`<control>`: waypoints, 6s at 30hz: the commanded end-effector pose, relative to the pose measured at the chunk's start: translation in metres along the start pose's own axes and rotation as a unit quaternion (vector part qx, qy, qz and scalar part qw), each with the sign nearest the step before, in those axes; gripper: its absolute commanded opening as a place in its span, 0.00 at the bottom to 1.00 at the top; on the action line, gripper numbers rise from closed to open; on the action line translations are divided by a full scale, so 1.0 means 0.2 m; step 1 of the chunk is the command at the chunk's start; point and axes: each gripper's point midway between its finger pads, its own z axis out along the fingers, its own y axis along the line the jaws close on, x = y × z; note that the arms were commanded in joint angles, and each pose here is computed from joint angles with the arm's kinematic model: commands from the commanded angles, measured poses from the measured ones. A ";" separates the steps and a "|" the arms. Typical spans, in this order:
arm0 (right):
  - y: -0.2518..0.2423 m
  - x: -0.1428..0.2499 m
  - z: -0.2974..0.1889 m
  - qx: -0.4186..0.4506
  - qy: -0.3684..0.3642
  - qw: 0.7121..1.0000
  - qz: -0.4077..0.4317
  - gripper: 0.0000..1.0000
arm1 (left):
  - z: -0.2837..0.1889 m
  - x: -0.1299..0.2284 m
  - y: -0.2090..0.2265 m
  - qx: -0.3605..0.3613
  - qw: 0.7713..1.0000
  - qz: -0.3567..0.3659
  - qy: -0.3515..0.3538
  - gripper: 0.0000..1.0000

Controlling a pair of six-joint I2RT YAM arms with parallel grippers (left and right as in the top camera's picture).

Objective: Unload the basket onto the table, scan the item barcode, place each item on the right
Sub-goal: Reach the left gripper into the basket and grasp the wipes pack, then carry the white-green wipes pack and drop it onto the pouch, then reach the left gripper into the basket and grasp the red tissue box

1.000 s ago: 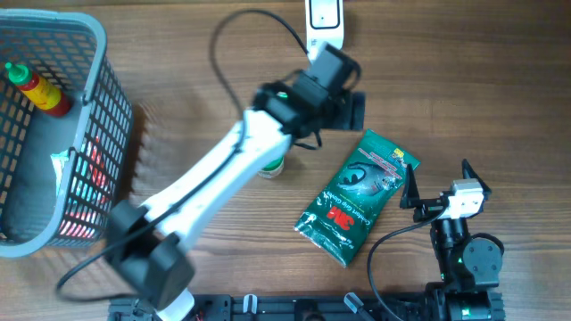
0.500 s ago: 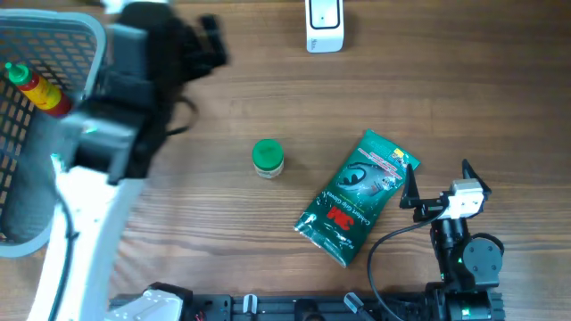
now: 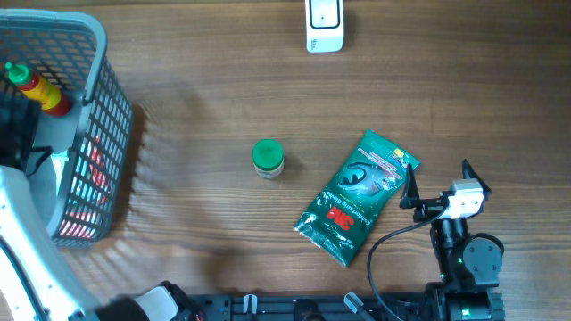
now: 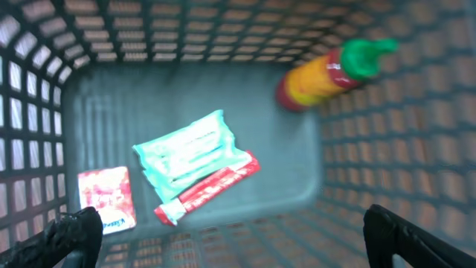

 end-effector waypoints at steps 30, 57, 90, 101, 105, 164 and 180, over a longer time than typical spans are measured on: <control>0.01 -0.01 0.00 -0.004 -0.005 1.000 -0.004 1.00 | 0.96 0.44 0.31 0.093 0.912 0.376 0.133 1.00; 0.01 -0.01 0.00 -0.004 -0.004 1.000 -0.004 1.00 | 1.02 0.43 0.33 0.089 0.874 0.458 0.136 0.18; 0.01 -0.01 0.00 -0.004 -0.005 1.000 -0.004 1.00 | -1.15 1.42 -0.51 0.653 0.510 0.520 0.207 0.13; 0.01 -0.01 0.00 -0.004 -0.005 1.000 -0.004 1.00 | -0.85 2.41 -0.21 0.493 0.373 0.736 0.277 0.15; 0.01 -0.01 0.00 -0.004 -0.004 1.000 -0.004 1.00 | -0.64 2.64 -0.17 0.419 0.375 0.787 0.254 0.14; 0.01 -0.01 0.00 -0.004 -0.005 1.000 -0.004 1.00 | -0.13 0.08 -0.23 0.191 0.981 -0.010 -0.005 1.00; 0.01 -0.01 0.00 -0.004 -0.005 1.000 -0.004 1.00 | 0.69 0.48 0.32 -0.128 0.959 -0.071 0.243 1.00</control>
